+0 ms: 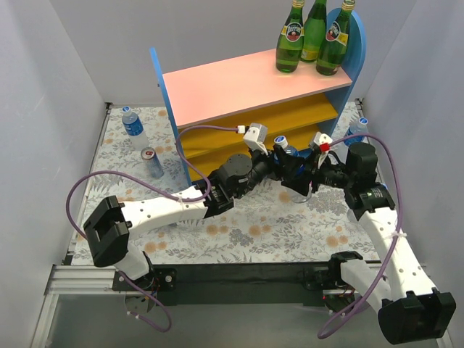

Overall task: Place and organize the beverage onto the shelf
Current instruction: Pick up the drink from the center of the board.

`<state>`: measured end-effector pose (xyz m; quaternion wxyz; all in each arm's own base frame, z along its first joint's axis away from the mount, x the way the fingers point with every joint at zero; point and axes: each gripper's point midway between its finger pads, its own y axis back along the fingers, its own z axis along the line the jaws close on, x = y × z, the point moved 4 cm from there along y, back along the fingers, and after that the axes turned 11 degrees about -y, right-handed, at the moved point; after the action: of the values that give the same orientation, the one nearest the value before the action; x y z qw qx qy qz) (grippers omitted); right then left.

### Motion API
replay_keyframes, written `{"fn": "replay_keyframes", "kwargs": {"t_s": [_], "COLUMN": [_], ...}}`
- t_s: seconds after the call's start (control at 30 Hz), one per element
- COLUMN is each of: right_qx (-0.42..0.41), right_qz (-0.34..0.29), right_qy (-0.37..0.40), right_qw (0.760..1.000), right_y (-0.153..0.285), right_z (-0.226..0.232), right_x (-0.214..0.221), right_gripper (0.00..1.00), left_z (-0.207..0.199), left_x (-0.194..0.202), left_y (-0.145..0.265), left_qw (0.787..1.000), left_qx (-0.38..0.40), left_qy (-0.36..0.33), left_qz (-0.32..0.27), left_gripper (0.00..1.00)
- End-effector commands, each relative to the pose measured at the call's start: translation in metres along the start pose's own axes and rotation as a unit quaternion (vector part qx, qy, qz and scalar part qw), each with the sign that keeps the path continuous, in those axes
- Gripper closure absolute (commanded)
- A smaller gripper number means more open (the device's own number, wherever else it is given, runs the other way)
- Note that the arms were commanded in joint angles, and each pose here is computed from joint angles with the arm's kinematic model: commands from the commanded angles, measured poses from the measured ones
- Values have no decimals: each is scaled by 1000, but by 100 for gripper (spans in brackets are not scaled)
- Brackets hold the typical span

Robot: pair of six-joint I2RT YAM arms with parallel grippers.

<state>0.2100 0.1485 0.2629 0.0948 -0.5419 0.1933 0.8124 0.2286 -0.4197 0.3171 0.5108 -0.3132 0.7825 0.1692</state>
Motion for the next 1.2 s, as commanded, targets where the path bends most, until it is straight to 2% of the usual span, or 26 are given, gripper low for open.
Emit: {"fn": "replay_keyframes", "kwargs": {"t_s": [0.0, 0.1, 0.2, 0.53, 0.57, 0.63, 0.67, 0.73, 0.8, 0.83, 0.87, 0.9, 1.0, 1.17], "right_qx": [-2, -5, -12, -14, -9, 9, 14, 23, 19, 15, 13, 2, -29, -64], "right_qz": [-18, -18, -13, 11, 12, 12, 12, 9, 7, 3, -3, -9, -36, -80], "right_qy": [52, 64, 82, 123, 130, 145, 157, 176, 200, 209, 216, 216, 218, 214], "right_qw": [999, 998, 996, 992, 991, 989, 987, 984, 980, 978, 976, 976, 975, 971], "right_y": [8, 14, 19, 26, 28, 33, 35, 41, 45, 48, 50, 50, 52, 46], "right_z": [7, 10, 13, 16, 16, 17, 17, 23, 29, 36, 40, 46, 62, 77], "right_x": [-11, -12, -10, -10, -15, -31, -39, -62, -78, -96, -108, -118, -159, -233], "right_gripper": [99, 99, 99, 99, 99, 99, 99, 99, 99, 99, 99, 99, 99, 99], "left_z": [-46, -47, -45, -50, -51, -52, -48, -55, -49, -47, -43, -32, -18, -4], "left_x": [-89, -103, -117, -127, -119, -119, -104, -91, -60, -58, -51, -27, -5, 9], "left_y": [23, 36, 51, 88, 92, 105, 110, 129, 141, 150, 154, 159, 171, 180], "left_qw": [991, 990, 990, 990, 990, 986, 985, 969, 960, 957, 955, 955, 956, 961], "left_qx": [78, 77, 71, 103, 115, 134, 142, 208, 238, 246, 249, 246, 241, 225], "left_qy": [45, 38, 26, -26, -36, -67, -84, -130, -148, -154, -161, -162, -159, -155], "left_qz": [-103, -113, -122, -91, -75, -70, -46, -27, 13, 12, 17, 41, 49, 44], "left_gripper": [49, 34, 29, 26, 26, 26, 26, 26, 27, 27, 28, 28, 28, 29]}}
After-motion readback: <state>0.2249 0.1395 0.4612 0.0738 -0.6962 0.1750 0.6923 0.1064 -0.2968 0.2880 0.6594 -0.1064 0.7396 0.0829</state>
